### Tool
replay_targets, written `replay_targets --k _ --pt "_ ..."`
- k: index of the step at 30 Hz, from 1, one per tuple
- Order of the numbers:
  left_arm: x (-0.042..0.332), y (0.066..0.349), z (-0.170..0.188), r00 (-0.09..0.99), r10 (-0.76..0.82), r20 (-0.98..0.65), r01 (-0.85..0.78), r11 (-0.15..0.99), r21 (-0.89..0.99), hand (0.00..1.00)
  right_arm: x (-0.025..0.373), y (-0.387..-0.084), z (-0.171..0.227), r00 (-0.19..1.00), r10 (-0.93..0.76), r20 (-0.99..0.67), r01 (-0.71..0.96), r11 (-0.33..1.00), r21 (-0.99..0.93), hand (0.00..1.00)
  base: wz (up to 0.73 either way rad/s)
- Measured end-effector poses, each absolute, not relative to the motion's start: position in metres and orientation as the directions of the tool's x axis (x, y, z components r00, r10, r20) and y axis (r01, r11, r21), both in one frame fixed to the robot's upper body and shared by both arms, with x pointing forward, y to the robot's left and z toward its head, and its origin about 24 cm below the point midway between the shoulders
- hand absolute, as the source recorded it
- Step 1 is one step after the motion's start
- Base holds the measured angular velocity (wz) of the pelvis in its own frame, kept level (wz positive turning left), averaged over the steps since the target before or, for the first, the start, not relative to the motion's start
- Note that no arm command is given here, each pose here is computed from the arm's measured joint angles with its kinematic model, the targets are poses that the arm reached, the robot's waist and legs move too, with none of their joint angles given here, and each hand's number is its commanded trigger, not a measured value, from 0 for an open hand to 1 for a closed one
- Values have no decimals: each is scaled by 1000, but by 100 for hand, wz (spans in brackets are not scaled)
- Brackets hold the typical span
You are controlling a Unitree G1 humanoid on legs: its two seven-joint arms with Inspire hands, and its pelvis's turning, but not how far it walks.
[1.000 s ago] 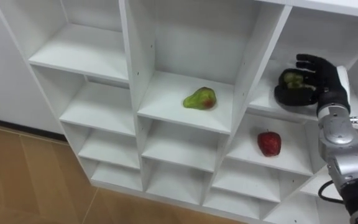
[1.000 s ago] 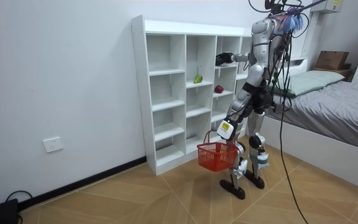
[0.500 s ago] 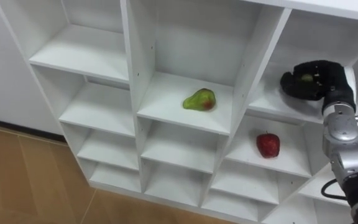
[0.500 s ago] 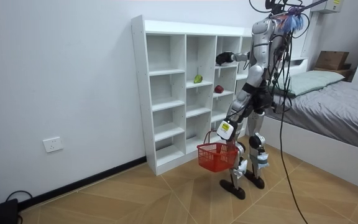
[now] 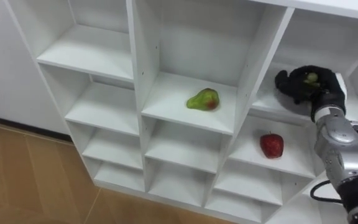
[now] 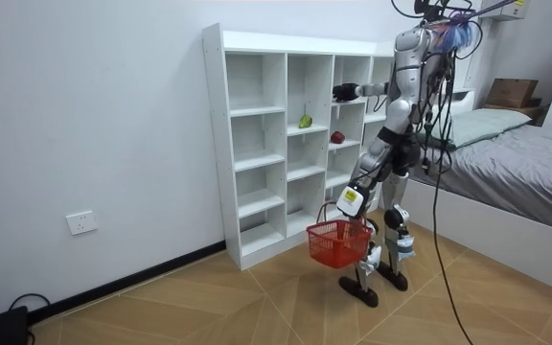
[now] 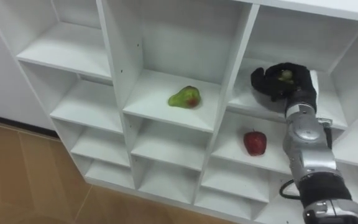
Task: Collect fruits from the closet
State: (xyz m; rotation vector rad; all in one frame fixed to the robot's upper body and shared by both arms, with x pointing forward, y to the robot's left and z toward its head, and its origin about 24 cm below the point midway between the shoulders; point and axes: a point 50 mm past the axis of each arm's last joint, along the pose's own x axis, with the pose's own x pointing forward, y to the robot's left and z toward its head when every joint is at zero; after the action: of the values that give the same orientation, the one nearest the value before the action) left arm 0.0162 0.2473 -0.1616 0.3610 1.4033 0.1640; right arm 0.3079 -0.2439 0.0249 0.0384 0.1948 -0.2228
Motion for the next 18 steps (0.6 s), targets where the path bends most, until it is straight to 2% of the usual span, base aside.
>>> replay_targets --k 4,9,14,18 --pt "17 247 -162 170 322 -931 97 935 341 100 290 -229 20 978 -125 -165 142 985 94 100 0" --pt "44 245 -156 263 327 -908 -38 944 329 100 270 -209 18 993 12 -119 19 967 254 100 -5" --pt "74 239 -152 382 315 -869 -144 949 281 100 234 -183 -15 941 240 -238 -132 910 394 100 -24" --pt "82 236 -151 420 292 -859 -165 956 243 100 222 -176 -24 908 331 -256 -200 881 429 100 -17"
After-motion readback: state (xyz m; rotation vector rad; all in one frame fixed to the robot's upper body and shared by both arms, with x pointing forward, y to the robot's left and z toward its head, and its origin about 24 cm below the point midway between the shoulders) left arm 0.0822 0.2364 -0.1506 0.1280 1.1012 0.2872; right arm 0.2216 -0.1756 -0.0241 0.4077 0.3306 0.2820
